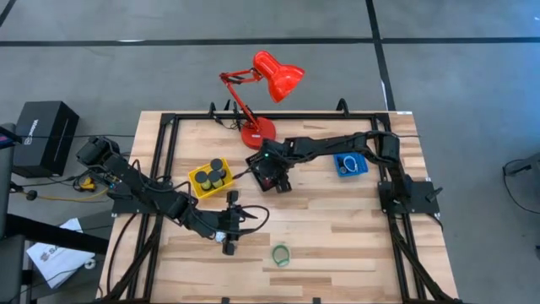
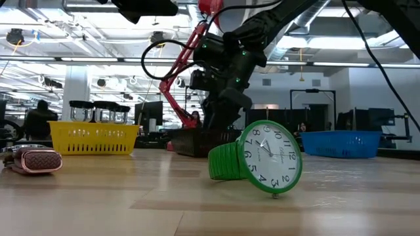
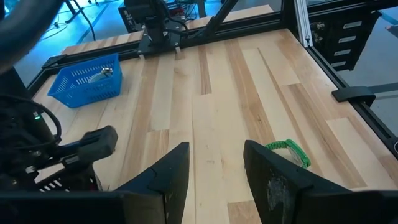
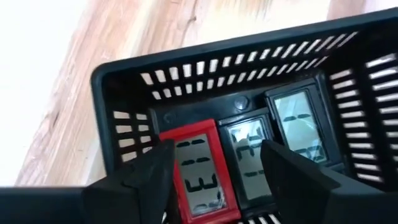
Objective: Pick & Place Office items
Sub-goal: Put the green wrist watch into the blue bin
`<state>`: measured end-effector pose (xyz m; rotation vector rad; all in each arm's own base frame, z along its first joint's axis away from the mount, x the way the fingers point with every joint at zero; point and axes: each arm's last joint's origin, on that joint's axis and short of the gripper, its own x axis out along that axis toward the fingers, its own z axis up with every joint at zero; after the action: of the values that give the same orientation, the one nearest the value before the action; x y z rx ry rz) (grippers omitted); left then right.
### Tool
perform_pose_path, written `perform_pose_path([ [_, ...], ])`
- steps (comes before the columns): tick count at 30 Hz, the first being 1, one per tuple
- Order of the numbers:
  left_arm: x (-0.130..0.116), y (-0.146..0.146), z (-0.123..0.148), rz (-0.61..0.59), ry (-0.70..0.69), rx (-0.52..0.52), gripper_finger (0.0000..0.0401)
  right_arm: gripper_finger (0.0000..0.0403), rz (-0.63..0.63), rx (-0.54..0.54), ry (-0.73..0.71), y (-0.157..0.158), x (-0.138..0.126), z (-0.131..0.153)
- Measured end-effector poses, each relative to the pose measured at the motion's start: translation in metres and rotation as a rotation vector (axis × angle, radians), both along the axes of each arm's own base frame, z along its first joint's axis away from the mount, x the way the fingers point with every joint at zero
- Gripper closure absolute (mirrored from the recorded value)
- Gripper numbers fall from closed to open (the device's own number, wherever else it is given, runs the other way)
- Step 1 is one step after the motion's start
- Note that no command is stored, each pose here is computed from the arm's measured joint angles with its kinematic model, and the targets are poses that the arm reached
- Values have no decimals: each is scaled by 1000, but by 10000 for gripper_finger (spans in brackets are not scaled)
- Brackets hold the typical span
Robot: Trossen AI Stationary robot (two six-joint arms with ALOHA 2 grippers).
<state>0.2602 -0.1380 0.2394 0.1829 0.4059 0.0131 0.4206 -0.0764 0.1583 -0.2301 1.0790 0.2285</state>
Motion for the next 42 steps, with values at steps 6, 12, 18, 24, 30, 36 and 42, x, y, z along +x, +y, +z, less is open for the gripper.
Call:
perform_pose_path([
  [6,0,0,0,0,0,0,254,181,-17,18,43,1,1,18],
  [12,0,0,0,0,0,0,254,204,-52,48,114,4,2,48],
  [18,0,0,0,0,0,0,254,221,-117,98,217,22,-2,68],
  [24,0,0,0,0,0,-1,254,233,-168,133,400,61,-14,68],
  [30,0,0,0,-2,2,-6,254,246,-167,98,546,116,-32,73],
  [36,0,0,0,31,-1,-83,254,256,-82,-18,432,170,-48,97],
  [42,0,0,-1,68,-3,-153,254,262,110,-16,271,214,-63,114],
])
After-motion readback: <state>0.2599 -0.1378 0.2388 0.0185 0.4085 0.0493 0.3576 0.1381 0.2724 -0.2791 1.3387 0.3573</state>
